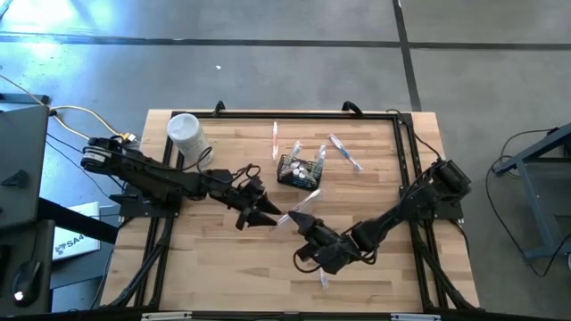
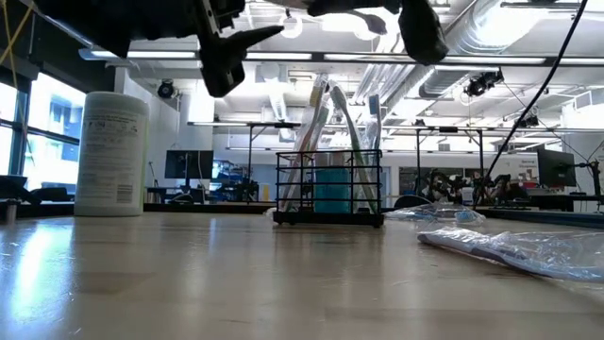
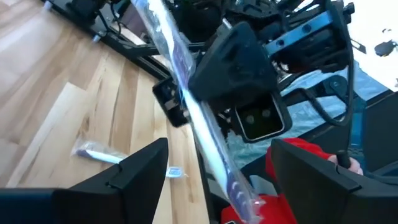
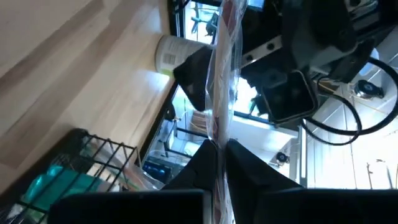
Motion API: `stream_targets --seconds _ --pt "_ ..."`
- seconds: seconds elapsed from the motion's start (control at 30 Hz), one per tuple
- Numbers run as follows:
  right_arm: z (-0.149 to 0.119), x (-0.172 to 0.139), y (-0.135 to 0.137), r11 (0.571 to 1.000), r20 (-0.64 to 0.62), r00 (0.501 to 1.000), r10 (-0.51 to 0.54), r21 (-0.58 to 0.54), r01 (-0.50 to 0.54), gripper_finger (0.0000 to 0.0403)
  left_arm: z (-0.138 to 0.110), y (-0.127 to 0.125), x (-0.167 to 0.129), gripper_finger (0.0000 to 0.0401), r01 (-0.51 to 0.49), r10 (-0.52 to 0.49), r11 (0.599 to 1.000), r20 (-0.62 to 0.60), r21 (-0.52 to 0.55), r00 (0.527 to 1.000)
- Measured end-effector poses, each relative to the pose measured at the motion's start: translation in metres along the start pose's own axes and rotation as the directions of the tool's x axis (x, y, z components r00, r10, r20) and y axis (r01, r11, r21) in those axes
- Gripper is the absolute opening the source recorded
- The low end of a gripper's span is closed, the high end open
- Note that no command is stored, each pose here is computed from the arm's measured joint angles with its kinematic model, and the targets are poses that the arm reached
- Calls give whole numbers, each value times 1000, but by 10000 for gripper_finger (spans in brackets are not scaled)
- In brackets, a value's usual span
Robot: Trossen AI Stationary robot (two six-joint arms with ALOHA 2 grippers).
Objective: Pick & Place toothbrushing station
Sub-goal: Put the top violet toothbrush into the mesh organizer
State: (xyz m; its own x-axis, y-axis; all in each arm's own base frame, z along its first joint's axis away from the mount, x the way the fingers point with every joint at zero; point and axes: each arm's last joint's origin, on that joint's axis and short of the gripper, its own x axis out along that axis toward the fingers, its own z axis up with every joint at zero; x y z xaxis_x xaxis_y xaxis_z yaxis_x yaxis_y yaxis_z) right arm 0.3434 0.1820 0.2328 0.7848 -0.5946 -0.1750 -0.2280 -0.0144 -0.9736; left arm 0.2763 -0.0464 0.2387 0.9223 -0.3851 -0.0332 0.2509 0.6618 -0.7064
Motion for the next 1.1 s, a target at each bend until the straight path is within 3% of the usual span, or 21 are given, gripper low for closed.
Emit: stream_targets --seconds 0.23,0.57,0.8,1.1 --pt "-3 5 -1 1000 -9 1000 3 -20 -3 11 -2 8 22 280 13 -16 999 -66 -47 998" --pt "1 -2 1 1000 0 1000 0 -22 0 11 0 9 37 266 60 -61 998 -128 -8 990" --pt "3 -7 1 1000 14 1000 -2 -23 3 11 -1 10 37 194 53 -54 999 -133 -9 990" --pt "3 -7 2 1000 28 1000 4 16 -5 31 -3 12 37 56 38 -38 999 -152 -4 988"
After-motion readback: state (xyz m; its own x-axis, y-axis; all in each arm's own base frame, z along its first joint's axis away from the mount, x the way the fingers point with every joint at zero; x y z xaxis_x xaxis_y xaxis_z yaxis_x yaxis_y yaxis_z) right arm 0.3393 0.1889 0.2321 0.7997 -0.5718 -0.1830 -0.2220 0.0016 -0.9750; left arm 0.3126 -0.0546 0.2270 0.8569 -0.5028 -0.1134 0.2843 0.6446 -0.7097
